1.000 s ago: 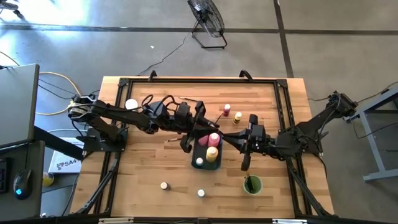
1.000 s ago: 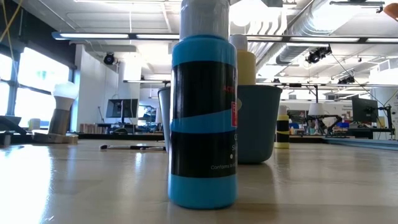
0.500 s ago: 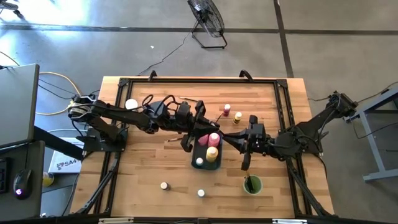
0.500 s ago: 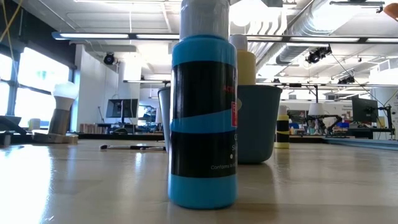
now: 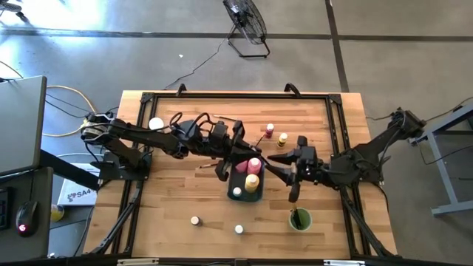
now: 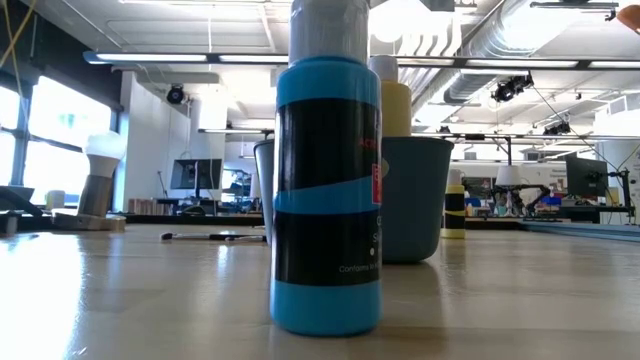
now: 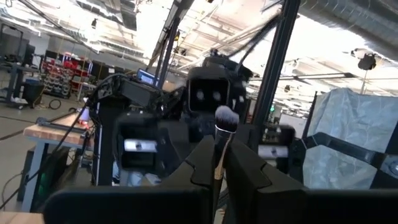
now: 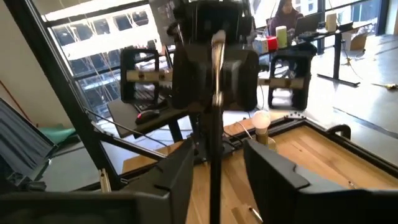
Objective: Pick & Place Paint Supplies
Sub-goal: Put the black and silver paint brush into the green cup
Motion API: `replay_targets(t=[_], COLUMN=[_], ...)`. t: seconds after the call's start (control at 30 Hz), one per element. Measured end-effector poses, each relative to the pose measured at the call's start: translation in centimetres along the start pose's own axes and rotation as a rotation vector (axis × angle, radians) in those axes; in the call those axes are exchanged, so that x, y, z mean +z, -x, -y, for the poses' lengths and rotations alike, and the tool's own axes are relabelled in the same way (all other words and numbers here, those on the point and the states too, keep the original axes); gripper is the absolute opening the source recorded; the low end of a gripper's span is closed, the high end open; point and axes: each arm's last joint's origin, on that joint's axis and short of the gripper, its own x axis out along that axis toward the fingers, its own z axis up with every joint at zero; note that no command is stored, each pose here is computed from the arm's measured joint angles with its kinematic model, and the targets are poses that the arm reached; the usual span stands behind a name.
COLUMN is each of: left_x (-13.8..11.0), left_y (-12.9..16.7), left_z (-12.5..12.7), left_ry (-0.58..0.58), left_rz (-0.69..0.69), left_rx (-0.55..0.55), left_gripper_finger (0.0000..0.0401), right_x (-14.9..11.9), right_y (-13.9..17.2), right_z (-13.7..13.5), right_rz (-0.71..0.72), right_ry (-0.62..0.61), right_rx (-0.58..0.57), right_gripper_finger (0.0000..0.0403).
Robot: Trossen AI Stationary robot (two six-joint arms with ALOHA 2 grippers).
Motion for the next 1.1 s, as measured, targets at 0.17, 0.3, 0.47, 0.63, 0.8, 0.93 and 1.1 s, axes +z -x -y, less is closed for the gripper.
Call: replay_targets(t=[0.17, 0.3, 0.47, 0.63, 0.8, 0.93, 1.1], left_x=[-0.2, -0.2, -0.9, -1.3, -1.5, -1.8, -1.9], left_y=[0.0, 0.0, 0.0, 0.1, 0.1, 0.2, 0.2], left_z=[0.1, 0.2, 0.0, -0.2, -0.3, -0.5, -0.5], left_ry=[0.007, 0.009, 0.020, 0.041, 0.044, 0.046, 0.071], left_rz=[-0.026, -0.039, -0.105, -0.150, -0.168, -0.187, -0.201], left_rx=[-0.036, -0.069, -0.047, -0.024, -0.015, 0.036, 0.050], left_gripper_finger=[0.0017, 0.0017, 0.0017, 0.0016, 0.0016, 0.0016, 0.0016], right_x=[1.6, 2.8, 3.5, 2.8, 2.0, 2.0, 2.1], right_y=[1.2, 2.4, 3.6, 3.7, 2.9, 2.0, 0.6], right_z=[0.8, 1.7, 2.5, 2.7, 3.7, 4.8, 6.1], right_rz=[0.037, 0.057, 0.025, -0.071, -0.206, -0.261, -0.313], right_ry=[0.010, -0.014, -0.055, -0.117, -0.185, -0.215, -0.237], right_rx=[0.012, 0.020, 0.091, 0.154, 0.172, 0.173, 0.219], right_gripper_finger=[0.0172, 0.0186, 0.0185, 0.0182, 0.0181, 0.0181, 0.0181])
